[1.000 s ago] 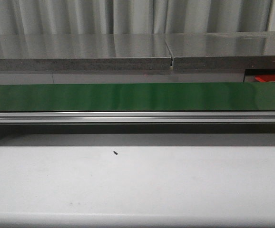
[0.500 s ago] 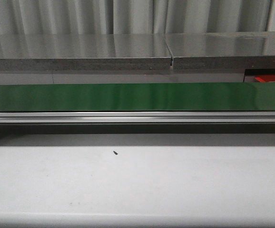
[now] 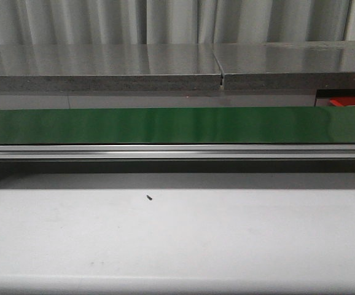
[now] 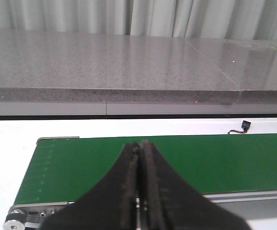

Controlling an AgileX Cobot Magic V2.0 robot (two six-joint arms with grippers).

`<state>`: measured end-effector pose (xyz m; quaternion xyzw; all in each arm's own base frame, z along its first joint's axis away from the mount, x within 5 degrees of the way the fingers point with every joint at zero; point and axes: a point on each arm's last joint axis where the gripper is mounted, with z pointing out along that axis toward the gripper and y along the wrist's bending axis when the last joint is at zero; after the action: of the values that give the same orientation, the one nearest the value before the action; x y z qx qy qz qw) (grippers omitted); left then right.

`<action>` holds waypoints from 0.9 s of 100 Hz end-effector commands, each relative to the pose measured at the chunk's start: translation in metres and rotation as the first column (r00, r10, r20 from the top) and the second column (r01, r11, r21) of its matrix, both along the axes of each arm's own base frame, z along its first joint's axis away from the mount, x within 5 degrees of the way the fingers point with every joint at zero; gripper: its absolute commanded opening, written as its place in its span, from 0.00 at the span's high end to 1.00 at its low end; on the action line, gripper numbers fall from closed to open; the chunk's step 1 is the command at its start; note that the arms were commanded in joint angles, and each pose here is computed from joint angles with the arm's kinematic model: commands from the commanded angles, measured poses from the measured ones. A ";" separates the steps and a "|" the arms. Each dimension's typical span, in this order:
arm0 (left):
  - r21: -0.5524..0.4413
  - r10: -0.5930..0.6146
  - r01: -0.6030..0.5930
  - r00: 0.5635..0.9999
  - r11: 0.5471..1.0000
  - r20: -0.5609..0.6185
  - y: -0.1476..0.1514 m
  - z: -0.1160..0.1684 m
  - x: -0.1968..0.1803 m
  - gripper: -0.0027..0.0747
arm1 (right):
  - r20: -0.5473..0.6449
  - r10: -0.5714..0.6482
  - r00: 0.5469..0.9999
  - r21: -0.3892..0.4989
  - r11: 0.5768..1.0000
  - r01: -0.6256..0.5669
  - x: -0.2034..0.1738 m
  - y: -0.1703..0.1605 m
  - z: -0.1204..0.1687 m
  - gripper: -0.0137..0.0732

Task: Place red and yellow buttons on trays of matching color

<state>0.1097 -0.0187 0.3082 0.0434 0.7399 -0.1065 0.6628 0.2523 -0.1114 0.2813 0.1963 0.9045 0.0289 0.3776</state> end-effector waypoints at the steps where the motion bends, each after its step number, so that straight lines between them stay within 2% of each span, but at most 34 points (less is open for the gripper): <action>1: -0.033 0.025 -0.023 0.999 0.999 0.035 0.002 0.010 0.001 0.99 | 0.150 0.073 0.986 -0.104 0.993 -0.058 -0.002 0.020 0.038 0.14; 30: -0.033 0.025 -0.023 0.999 0.999 0.035 0.002 0.010 0.001 0.99 | 0.273 0.336 0.901 -0.244 0.931 -0.272 -0.031 0.082 0.081 0.15; 46: -0.033 0.025 -0.023 0.999 0.999 0.035 0.002 0.010 0.001 0.99 | 0.313 0.425 0.849 -0.296 0.894 -0.338 -0.052 0.103 0.089 0.15; 53: -0.033 0.025 -0.023 0.999 0.999 0.035 0.002 0.010 0.001 0.99 | 0.320 0.462 0.827 -0.320 0.874 -0.364 -0.062 0.110 0.090 0.18; 60: -0.033 0.025 -0.023 0.999 0.999 0.035 0.002 0.010 0.001 0.99 | 0.330 0.477 0.815 -0.330 0.867 -0.374 -0.072 0.114 0.087 0.28; 67: -0.033 0.025 -0.023 0.999 0.999 0.035 0.002 0.010 0.001 0.99 | 0.335 0.478 0.812 -0.333 0.866 -0.372 -0.080 0.115 0.084 0.42; 81: -0.033 0.025 -0.023 0.999 0.999 0.035 0.002 0.010 0.001 0.99 | 0.335 0.479 0.812 -0.333 0.866 -0.373 -0.093 0.117 0.075 0.76; 82: -0.033 0.025 -0.023 0.999 0.999 0.035 0.002 0.010 0.001 0.99 | 0.338 0.479 0.810 -0.335 0.866 -0.372 -0.095 0.117 0.075 0.81; 90: -0.033 0.025 -0.023 0.999 0.999 0.035 0.002 0.010 0.001 0.99 | 0.338 0.480 0.810 -0.335 0.865 -0.373 -0.099 0.118 0.072 0.96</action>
<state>0.1097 -0.0187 0.3082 0.0434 0.7399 -0.1065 0.6628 0.1571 0.0065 0.3416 -0.0803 0.8446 0.0449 0.5275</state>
